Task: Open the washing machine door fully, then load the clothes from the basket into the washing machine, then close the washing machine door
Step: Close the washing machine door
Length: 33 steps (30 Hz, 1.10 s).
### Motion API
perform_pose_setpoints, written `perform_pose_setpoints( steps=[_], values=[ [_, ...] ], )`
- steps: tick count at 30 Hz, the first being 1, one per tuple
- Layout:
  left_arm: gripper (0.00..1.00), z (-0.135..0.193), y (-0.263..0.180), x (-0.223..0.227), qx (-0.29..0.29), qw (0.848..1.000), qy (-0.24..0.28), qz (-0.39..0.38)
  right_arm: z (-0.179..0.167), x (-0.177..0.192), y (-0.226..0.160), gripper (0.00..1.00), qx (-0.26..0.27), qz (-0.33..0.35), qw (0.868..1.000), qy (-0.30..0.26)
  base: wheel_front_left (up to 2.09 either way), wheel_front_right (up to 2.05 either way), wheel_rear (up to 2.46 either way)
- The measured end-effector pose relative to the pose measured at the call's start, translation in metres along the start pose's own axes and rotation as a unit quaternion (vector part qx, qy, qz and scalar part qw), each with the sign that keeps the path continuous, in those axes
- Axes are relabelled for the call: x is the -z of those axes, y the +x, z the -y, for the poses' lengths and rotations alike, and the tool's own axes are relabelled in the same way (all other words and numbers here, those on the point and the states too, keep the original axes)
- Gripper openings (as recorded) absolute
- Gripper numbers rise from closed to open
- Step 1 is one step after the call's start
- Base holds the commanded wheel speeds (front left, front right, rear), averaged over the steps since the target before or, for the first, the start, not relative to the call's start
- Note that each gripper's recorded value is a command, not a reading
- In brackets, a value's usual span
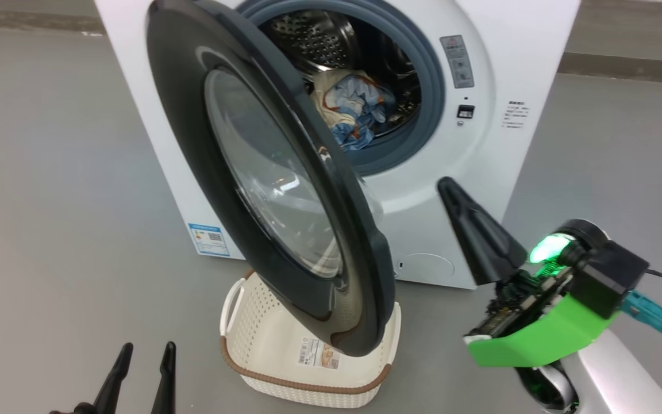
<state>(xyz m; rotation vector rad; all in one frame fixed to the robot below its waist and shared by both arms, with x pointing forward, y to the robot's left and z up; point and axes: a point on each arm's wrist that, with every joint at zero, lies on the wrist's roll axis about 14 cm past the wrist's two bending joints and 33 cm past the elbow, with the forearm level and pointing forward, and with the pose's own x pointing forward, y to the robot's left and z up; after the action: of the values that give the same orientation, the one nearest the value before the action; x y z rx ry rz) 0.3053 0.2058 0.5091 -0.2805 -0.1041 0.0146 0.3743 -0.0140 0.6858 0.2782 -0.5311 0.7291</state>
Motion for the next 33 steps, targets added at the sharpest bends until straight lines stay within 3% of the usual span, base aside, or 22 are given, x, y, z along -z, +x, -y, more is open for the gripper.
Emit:
perform_pose_setpoints(
  steps=[7,16,33],
  values=[
    [1.00,-0.009,-0.010,-0.003,-0.018,1.000,-0.001,0.006,-0.049,0.010,0.014,0.00,-0.078,-0.007,0.997,0.023,0.00,0.00,0.00],
    [1.00,-0.021,-0.021,-0.008,-0.043,0.999,-0.007,0.015,-0.078,0.067,0.000,0.00,-0.129,-0.096,0.987,0.022,0.00,0.00,0.00],
    [1.00,-0.023,-0.022,-0.006,-0.049,0.999,-0.011,0.012,-0.059,0.141,-0.036,0.00,-0.095,-0.223,0.969,0.039,0.00,0.00,0.00]
  ],
)
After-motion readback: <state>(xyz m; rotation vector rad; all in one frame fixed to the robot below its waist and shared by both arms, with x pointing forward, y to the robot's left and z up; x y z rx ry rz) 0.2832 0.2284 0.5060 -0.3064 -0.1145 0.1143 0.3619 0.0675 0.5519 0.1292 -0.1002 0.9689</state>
